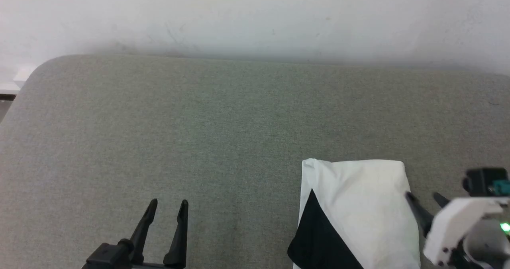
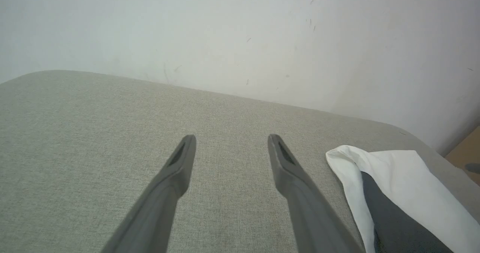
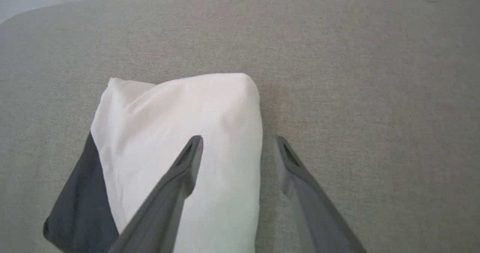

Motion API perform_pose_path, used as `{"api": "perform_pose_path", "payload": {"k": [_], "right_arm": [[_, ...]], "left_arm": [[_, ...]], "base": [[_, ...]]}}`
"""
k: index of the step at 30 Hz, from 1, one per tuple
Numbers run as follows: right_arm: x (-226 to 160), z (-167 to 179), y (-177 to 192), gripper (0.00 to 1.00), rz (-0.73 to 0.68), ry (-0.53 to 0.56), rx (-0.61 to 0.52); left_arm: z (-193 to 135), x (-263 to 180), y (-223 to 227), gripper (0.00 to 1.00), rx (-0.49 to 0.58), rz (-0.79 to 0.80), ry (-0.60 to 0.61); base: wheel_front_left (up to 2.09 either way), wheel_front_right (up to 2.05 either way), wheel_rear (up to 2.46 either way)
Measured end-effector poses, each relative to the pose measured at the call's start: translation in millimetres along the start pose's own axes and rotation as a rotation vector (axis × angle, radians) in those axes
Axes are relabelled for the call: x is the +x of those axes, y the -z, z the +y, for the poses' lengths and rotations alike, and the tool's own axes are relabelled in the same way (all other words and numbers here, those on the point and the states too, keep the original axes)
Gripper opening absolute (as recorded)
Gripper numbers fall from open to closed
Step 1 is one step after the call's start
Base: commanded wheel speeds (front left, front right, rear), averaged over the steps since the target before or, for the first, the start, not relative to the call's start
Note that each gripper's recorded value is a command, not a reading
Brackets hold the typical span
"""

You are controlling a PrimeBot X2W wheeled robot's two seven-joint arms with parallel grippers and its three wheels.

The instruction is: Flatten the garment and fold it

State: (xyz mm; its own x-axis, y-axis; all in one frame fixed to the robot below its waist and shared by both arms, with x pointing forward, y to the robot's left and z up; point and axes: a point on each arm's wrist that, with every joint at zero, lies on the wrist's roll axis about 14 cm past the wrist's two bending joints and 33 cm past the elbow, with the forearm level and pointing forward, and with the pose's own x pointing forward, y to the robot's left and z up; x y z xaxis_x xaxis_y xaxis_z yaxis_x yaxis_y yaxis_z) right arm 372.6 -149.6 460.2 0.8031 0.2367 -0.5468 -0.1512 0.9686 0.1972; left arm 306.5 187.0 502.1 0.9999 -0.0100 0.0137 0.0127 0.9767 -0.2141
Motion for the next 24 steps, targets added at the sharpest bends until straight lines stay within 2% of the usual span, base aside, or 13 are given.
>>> {"api": "perform_pose_path", "payload": {"k": [3, 9, 13, 22, 23, 24], "right_arm": [[-9, -19, 19, 1.0, 0.035, 0.058, 0.023], [-7, -26, 50, 1.0, 0.112, 0.07, 0.097], [2, -24, 66, 1.0, 0.154, 0.06, 0.121], [30, -5, 77, 1.0, 0.209, -0.005, 0.152], [32, -4, 78, 0.95, 0.217, -0.008, 0.151], [34, -3, 79, 0.52, 0.227, -0.012, 0.15]], "left_arm": [[-1, 2, 0, 1.0, 0.004, 0.004, 0.009], [-1, 4, 3, 1.0, 0.013, 0.024, 0.019], [2, 2, 3, 1.0, 0.022, 0.039, 0.016], [8, 0, 6, 1.0, 0.033, 0.064, -0.005], [8, 1, 7, 1.0, 0.032, 0.067, -0.004], [8, 1, 7, 1.0, 0.032, 0.069, -0.002]], "base": [[0.0, 0.0, 0.0], [0.0, 0.0, 0.0], [0.0, 0.0, 0.0], [0.0, 0.0, 0.0], [0.0, 0.0, 0.0], [0.0, 0.0, 0.0]]}}
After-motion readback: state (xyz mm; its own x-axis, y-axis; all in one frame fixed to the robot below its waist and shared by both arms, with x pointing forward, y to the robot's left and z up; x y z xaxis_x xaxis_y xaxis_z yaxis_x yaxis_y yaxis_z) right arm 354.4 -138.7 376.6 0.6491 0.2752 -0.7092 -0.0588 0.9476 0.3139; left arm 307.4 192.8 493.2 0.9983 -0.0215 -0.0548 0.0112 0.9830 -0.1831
